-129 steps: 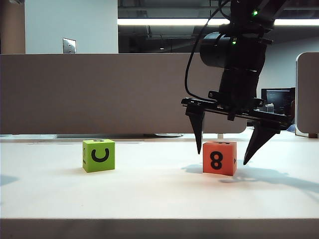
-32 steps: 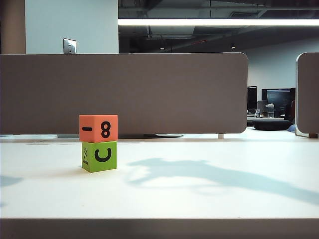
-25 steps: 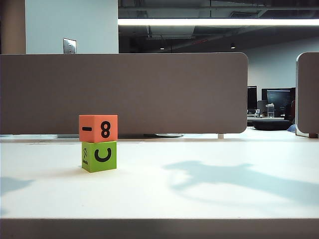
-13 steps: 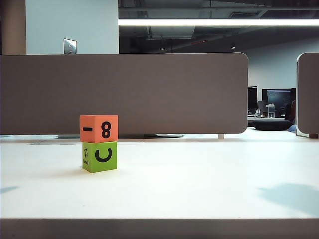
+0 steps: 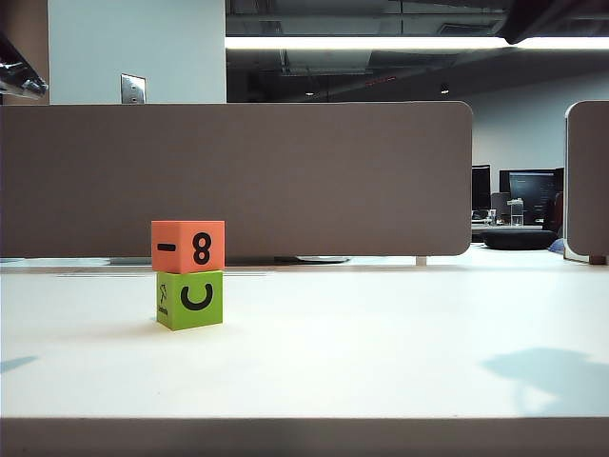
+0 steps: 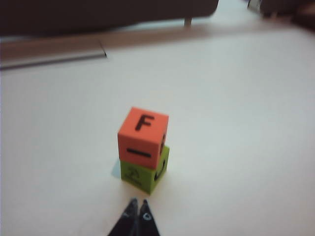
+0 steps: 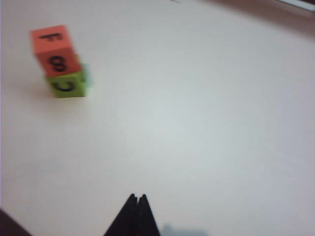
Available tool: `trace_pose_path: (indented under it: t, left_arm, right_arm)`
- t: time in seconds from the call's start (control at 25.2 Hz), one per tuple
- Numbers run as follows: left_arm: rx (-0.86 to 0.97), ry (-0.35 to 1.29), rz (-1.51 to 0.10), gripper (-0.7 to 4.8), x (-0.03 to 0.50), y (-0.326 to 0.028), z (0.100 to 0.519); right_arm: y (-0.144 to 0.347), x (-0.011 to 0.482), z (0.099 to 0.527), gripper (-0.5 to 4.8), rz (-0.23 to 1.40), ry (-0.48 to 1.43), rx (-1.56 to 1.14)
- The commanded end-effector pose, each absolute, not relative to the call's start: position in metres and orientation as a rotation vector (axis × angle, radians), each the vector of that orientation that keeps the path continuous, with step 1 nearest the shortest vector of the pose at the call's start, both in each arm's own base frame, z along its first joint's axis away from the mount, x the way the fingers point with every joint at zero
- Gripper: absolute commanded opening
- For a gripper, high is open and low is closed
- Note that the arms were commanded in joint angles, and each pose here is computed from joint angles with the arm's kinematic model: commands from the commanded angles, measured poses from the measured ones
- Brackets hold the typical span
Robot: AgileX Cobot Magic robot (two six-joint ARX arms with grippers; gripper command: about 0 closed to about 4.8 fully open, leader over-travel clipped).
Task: Stack the letter block on the right onto the letter block on the left.
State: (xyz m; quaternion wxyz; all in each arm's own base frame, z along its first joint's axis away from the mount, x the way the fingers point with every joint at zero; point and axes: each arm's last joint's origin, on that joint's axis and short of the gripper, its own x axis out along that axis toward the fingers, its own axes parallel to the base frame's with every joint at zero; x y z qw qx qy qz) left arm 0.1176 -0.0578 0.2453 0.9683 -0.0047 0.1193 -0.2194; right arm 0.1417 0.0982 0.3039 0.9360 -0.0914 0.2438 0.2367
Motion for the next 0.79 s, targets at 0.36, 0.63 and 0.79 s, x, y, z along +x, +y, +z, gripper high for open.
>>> trace_pose_path:
  t: [0.36, 0.63, 0.79]
  left_arm:
    - [0.002, 0.158, -0.573, -0.06, 0.108, -0.057, 0.199]
    - [-0.011, 0.142, -0.590, -0.06, 0.101, -0.054, 0.195]
    - [0.027, 0.144, -0.592, -0.06, 0.101, -0.054, 0.194]
  right_arm:
    - [0.108, 0.147, 0.248, -0.06, 0.627, 0.284, -0.045]
    - [0.084, 0.113, 0.263, -0.06, 0.655, 0.235, -0.015]
    - [0.072, 0.096, 0.259, -0.06, 0.654, 0.228, -0.016]
